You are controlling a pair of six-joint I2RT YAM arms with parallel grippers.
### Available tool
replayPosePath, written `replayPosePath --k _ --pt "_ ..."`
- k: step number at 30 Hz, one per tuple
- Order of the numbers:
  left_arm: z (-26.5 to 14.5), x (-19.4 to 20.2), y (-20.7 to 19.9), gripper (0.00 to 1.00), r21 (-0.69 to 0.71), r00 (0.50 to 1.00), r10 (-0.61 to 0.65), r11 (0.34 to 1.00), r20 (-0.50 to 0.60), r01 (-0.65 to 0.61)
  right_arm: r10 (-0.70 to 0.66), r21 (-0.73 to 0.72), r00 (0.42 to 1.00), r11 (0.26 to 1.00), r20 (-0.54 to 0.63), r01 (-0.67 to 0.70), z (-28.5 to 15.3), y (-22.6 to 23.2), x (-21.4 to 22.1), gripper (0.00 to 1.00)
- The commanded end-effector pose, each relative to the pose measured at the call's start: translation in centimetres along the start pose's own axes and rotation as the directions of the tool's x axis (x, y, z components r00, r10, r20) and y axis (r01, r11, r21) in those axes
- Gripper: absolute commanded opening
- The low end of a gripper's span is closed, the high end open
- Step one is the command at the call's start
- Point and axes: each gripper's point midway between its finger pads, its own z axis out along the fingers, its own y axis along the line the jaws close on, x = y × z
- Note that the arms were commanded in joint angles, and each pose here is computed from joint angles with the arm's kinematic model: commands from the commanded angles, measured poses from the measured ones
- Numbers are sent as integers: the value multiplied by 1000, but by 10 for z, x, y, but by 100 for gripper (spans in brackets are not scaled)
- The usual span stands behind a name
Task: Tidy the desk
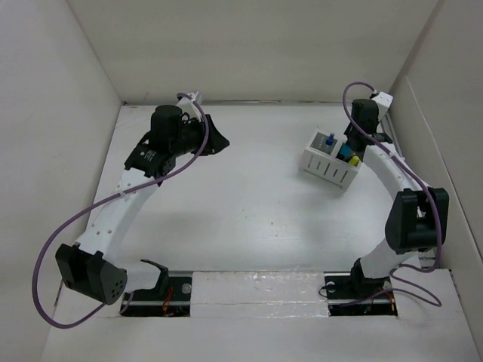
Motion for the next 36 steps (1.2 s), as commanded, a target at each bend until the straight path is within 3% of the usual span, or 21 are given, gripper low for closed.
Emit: replayPosePath --k 1,14,20,23,24,33,36 --pt "-7 -20 -14 32 24 998 31 999 51 -32 16 72 995 997 96 -23 -1 2 -22 0" --pt "1 -25 -12 32 16 999 35 999 41 -36 44 132 996 990 75 -54 -14 -8 18 1" --pt "5 -30 -14 32 23 998 43 999 45 -44 64 117 995 990 83 -73 -30 -7 14 10" --pt "5 -31 -14 32 27 998 44 999 48 -45 88 99 994 991 65 -94 -41 -5 14 22" --pt "5 -31 -14 32 27 998 44 999 48 -45 82 103 995 991 57 -87 -41 -7 16 22" --pt "5 -34 -17 32 40 997 45 998 64 -47 90 -34 995 996 50 -88 -80 20 6 45" --pt "4 -34 -19 32 48 997 45 998 68 -49 78 -62 997 995 26 -76 -89 26 10 48"
